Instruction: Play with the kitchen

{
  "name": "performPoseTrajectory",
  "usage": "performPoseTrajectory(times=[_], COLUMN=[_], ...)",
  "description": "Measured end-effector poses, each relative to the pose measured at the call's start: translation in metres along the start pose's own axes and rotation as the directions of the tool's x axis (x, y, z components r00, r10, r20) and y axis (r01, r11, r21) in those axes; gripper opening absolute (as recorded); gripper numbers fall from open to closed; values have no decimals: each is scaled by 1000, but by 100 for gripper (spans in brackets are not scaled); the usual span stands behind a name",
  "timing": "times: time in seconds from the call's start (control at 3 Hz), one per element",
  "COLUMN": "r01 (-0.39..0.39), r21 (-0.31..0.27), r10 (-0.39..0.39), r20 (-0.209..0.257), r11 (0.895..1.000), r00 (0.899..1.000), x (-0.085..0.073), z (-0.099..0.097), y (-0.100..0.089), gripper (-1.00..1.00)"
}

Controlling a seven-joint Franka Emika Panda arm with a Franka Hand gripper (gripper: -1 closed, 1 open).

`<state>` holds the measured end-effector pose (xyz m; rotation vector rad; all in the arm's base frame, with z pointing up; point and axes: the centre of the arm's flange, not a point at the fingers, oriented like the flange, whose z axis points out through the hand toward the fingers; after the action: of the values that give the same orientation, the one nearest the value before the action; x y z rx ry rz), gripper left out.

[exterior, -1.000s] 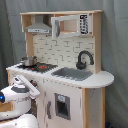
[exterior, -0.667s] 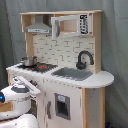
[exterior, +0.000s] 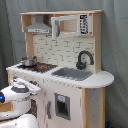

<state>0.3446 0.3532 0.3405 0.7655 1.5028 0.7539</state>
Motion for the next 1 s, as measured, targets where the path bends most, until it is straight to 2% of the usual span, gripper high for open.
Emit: performPoseTrajectory(times=[0.33,0.67,1.0], r01=[111,220,319], r21=[0,-1,-1], r10=[-111,-220,-319], r20=[0,0,0], r11=[994,976,948], r00=[994,976,948], x=[0,0,0], z=[0,0,0], y=[0,0,0], gripper=[-100,-100,-100])
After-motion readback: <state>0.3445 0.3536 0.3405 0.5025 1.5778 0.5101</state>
